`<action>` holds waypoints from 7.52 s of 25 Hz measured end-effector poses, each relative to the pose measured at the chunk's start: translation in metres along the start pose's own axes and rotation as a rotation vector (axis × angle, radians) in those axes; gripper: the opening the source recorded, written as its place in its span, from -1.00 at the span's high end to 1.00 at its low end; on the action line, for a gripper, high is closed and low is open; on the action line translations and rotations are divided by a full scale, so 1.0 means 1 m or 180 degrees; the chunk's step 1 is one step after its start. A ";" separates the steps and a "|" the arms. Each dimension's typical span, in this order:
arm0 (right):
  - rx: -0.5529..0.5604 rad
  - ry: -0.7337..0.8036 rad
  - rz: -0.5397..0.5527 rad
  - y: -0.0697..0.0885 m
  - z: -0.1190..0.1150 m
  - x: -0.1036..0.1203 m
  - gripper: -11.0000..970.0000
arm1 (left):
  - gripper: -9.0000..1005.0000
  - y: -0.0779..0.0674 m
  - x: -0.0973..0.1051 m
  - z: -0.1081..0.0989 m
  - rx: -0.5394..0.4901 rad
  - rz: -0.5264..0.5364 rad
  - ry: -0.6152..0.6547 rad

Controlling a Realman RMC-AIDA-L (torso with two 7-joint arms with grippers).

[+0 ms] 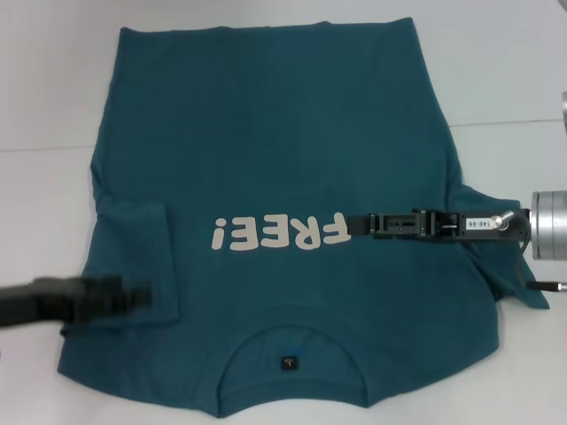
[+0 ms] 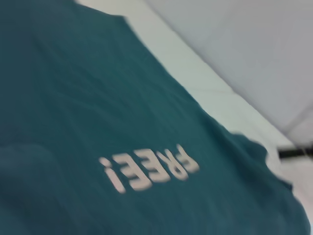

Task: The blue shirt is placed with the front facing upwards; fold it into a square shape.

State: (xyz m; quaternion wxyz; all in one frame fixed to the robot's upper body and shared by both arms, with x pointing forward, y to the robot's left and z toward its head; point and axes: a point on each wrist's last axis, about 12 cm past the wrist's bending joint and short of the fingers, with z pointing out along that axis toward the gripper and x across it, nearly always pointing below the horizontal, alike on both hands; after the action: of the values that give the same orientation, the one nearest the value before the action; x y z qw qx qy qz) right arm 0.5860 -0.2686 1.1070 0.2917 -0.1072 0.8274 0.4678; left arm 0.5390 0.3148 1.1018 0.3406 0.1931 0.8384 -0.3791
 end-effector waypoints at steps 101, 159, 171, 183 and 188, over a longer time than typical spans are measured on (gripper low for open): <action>0.1921 -0.0033 0.0775 -0.068 -0.045 -0.033 -0.77 | -0.50 -0.014 0.037 0.018 0.0263 0.0202 -0.0535; 0.2373 0.0080 0.0444 -0.055 -0.080 -0.081 0.95 | -0.50 -0.014 0.038 0.016 0.0284 0.0162 -0.0590; 0.2581 0.0222 0.0103 -0.040 -0.058 -0.107 0.95 | -0.50 -0.014 0.038 0.015 0.0282 0.0153 -0.0595; 0.2591 0.0350 -0.0041 -0.032 -0.048 -0.112 0.95 | -0.50 -0.014 0.039 0.015 0.0270 0.0138 -0.0599; 0.2530 0.0487 -0.0053 -0.027 -0.040 -0.109 0.95 | -0.50 -0.013 0.039 0.015 0.0257 0.0134 -0.0600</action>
State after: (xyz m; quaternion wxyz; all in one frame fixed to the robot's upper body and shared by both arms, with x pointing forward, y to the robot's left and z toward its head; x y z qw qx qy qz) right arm 0.6713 -0.3275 1.1671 0.2519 -0.0273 0.9622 0.0997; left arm 0.5108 0.2970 1.0730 0.4179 0.1876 0.7825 -0.4219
